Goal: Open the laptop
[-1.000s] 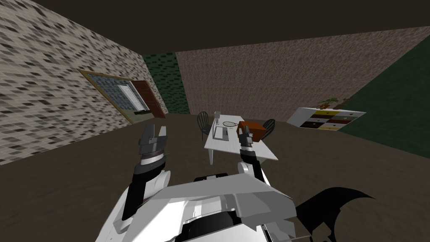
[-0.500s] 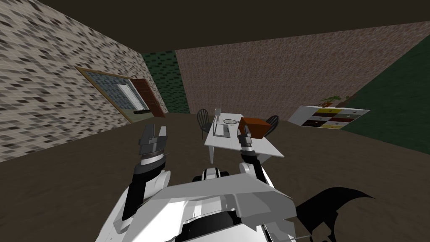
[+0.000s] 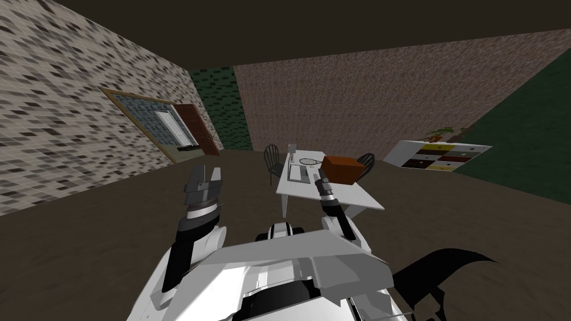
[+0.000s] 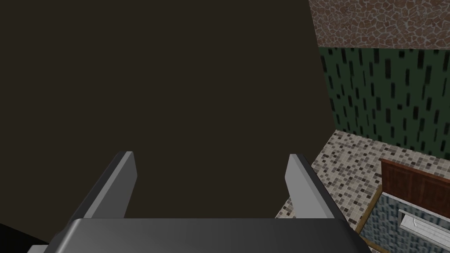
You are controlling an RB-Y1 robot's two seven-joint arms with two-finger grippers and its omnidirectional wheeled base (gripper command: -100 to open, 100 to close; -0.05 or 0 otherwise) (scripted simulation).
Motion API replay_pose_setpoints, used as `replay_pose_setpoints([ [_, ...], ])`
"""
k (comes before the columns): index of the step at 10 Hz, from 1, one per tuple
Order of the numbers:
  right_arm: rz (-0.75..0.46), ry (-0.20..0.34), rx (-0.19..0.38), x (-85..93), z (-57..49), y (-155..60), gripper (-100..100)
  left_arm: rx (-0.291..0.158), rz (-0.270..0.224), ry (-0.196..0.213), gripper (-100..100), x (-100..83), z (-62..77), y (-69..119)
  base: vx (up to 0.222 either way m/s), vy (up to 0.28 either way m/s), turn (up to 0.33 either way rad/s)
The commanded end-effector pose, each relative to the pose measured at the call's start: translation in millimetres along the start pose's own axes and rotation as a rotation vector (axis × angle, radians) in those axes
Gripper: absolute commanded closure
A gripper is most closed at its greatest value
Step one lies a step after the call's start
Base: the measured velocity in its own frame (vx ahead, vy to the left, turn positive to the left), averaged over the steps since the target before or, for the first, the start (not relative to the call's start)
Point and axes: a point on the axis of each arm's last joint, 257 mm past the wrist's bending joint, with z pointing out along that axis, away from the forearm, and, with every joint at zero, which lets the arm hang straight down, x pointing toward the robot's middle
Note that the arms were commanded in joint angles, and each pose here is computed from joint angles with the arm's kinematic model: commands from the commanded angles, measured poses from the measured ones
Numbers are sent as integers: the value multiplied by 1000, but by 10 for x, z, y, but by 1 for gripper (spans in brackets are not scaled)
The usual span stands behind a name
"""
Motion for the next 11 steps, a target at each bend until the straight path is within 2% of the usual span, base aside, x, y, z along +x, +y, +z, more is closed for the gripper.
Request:
replay_pose_setpoints([
  [1, -137, 51, 49, -33, 8, -233, -100, 0, 0, 0, 0, 0, 0, 0, 44, 140, -3],
  [6, -423, 137, 146, -194, -15, -739, -100, 0, 0, 0, 0, 0, 0, 0, 55, 173, -7],
  [7, -431, 138, 146, -194, -15, -739, -100, 0, 0, 0, 0, 0, 0, 0, 37, 132, -8],
  [9, -556, 173, 187, -312, -29, -956, -100, 0, 0, 0, 0, 0, 0, 0, 53, 129, -4],
  [10, -563, 174, 187, -312, -29, -956, -100, 0, 0, 0, 0, 0, 0, 0, 45, 116, -7],
  [11, -632, 193, 208, -386, -36, -1066, -100, 0, 0, 0, 0, 0, 0, 0, 50, 118, -2],
])
